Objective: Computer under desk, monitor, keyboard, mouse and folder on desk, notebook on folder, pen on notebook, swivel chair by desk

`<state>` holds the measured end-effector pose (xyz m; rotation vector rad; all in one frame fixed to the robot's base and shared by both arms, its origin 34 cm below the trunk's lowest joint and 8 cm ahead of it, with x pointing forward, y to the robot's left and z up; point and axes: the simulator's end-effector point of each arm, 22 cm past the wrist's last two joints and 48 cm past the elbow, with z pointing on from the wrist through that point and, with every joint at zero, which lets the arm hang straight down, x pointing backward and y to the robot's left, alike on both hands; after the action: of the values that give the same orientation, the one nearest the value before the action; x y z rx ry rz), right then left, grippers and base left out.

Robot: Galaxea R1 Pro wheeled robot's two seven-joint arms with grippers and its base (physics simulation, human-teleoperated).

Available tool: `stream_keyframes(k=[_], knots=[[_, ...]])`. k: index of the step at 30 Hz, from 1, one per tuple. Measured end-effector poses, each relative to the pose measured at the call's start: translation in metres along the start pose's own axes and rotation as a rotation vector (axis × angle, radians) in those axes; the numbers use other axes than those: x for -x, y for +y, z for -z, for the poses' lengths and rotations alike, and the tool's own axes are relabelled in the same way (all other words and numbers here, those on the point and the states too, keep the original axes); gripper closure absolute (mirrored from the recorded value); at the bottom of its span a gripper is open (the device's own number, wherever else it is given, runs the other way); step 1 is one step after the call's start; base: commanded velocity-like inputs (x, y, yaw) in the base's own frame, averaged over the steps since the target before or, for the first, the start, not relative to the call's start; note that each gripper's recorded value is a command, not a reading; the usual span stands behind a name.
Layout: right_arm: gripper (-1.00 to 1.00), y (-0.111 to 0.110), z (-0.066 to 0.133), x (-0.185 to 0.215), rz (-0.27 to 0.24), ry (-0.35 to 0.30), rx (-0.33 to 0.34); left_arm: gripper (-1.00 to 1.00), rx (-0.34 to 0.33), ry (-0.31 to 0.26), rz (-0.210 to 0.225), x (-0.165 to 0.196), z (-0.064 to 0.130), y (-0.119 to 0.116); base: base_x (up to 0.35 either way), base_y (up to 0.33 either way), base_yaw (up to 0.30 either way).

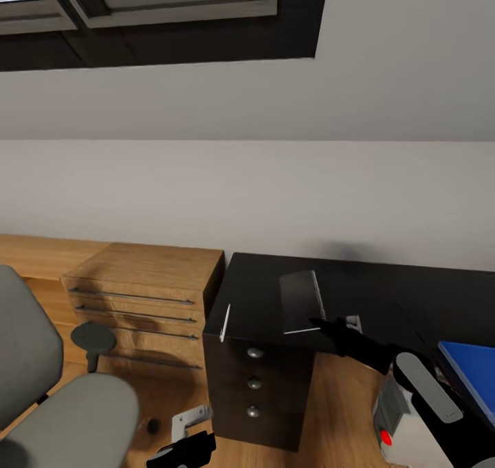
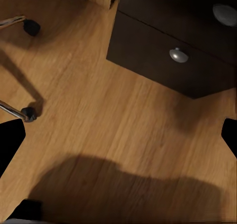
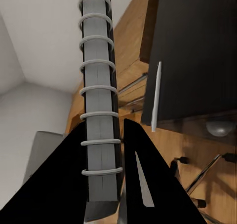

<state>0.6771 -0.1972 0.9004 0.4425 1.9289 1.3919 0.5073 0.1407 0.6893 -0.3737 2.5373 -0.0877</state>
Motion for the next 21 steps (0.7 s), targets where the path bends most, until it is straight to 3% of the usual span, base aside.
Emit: stream_keyframes(k=[13,21], knots=[[1.0,-0.017,0.002,-0.001,-0.025,-0.007,-0.028,-1.0,0.004,0.012,-0.003,-0.005,-0.002,0.001,-0.001,0.0,-0.296],[1.0,-0.02,0.002,0.0,-0.027,-0.013,-0.035,-1.0,0.007,0.019,-0.005,-0.008,-0.004,0.002,-0.219,0.0,-0.298]])
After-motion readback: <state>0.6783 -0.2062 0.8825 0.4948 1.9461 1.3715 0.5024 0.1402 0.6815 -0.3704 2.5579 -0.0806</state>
